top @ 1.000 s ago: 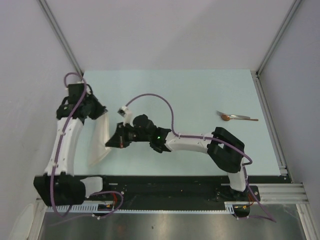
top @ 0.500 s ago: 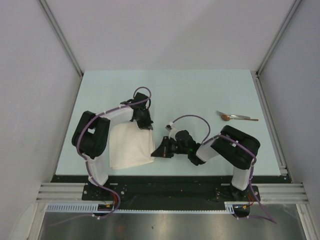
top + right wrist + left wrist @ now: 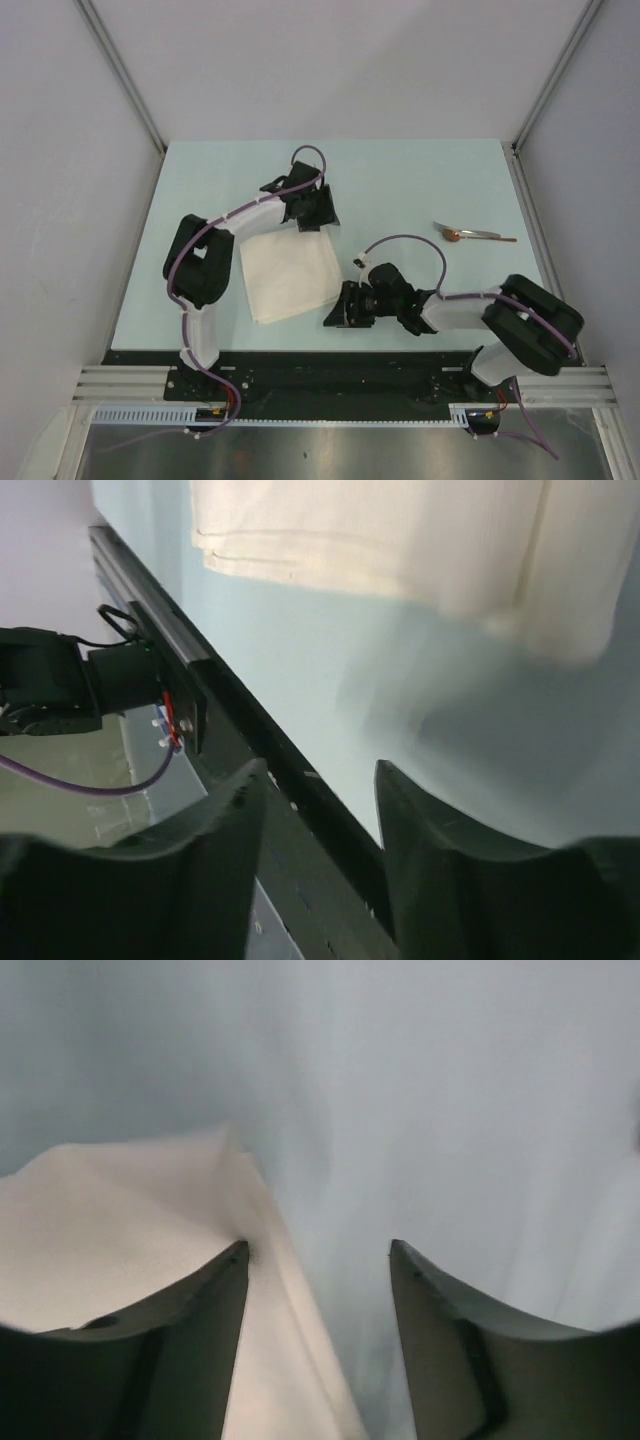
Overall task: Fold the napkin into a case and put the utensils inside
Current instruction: Turn over the upper triangle folded napkin at the center of the board.
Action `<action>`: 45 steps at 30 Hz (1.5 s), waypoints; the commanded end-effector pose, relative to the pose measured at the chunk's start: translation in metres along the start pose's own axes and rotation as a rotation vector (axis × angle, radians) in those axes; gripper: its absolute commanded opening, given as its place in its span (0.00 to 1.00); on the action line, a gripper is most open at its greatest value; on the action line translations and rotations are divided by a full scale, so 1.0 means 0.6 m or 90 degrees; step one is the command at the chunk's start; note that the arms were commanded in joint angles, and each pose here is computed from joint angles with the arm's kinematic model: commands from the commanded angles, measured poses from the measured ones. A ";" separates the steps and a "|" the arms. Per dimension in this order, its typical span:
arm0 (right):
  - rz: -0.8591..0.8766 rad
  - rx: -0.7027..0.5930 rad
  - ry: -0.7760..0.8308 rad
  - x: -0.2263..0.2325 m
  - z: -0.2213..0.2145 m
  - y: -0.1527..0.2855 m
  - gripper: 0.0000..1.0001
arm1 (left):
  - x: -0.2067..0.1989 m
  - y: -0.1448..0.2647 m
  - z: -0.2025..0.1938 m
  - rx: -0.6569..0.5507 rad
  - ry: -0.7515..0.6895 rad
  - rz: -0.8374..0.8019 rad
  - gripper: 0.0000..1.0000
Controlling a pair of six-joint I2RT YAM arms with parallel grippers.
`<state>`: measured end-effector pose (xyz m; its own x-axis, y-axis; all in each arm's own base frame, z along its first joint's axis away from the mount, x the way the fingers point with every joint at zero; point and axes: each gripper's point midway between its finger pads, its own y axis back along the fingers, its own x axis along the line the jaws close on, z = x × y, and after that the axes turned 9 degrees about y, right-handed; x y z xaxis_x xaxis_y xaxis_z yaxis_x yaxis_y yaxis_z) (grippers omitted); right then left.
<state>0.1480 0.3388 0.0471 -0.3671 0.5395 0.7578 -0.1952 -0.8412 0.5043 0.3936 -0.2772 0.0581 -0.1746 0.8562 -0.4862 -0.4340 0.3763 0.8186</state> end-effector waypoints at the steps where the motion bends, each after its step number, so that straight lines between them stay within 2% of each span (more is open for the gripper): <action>1: -0.159 0.042 0.019 -0.060 -0.016 0.071 0.62 | -0.077 0.087 0.074 -0.080 -0.071 -0.065 0.73; 2: -0.173 0.021 0.020 -0.073 0.005 0.084 0.63 | -0.085 0.106 0.085 -0.095 -0.083 -0.065 0.79; 4: -0.190 0.018 0.016 -0.081 0.020 0.109 0.64 | -0.094 0.150 0.087 -0.110 -0.114 -0.082 0.82; 8: -0.221 -0.035 0.039 -0.094 0.112 0.138 0.67 | -0.088 0.190 0.060 -0.076 -0.147 -0.087 0.89; 9: -0.225 -0.032 0.057 -0.099 0.124 0.140 0.67 | -0.091 0.213 0.059 -0.090 -0.150 -0.097 0.89; 11: -0.235 -0.015 0.066 -0.110 0.142 0.128 0.67 | -0.065 0.213 0.043 -0.091 -0.143 -0.081 0.87; 12: -0.226 -0.025 0.091 -0.094 0.177 0.122 0.67 | -0.060 0.219 0.038 -0.095 -0.138 -0.085 0.86; 16: -0.195 -0.010 0.112 -0.084 0.204 0.086 0.66 | -0.043 0.247 0.002 -0.093 -0.126 -0.120 0.79; 20: -0.173 0.032 0.119 -0.089 0.191 0.047 0.67 | -0.007 0.244 -0.054 -0.053 -0.109 -0.135 0.75; 23: -0.166 0.051 0.122 -0.084 0.180 0.025 0.66 | 0.015 0.247 -0.070 -0.055 -0.105 -0.125 0.75; 31: -0.189 0.074 0.100 -0.107 0.152 0.007 0.49 | 0.069 0.253 -0.076 -0.059 -0.072 -0.093 0.75; 35: -0.201 0.079 0.074 -0.123 0.133 0.015 0.16 | 0.092 0.265 -0.052 -0.066 -0.037 -0.103 0.75; 38: -0.188 0.068 0.067 -0.119 0.127 0.020 0.01 | 0.119 0.271 -0.031 -0.076 -0.013 -0.093 0.76; 41: -0.194 0.066 0.046 -0.124 0.110 0.029 0.00 | 0.146 0.267 -0.016 -0.074 0.028 -0.097 0.77; 45: -0.204 0.039 0.023 -0.134 0.099 0.053 0.00 | 0.163 0.255 -0.003 -0.065 0.067 -0.108 0.84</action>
<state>0.2278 0.2833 0.0200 -0.3665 0.7596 0.5372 -0.2030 -0.6288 0.7506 0.3032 -0.1358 0.1323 -0.1929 0.7832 -0.5910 -0.5495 0.4128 0.7264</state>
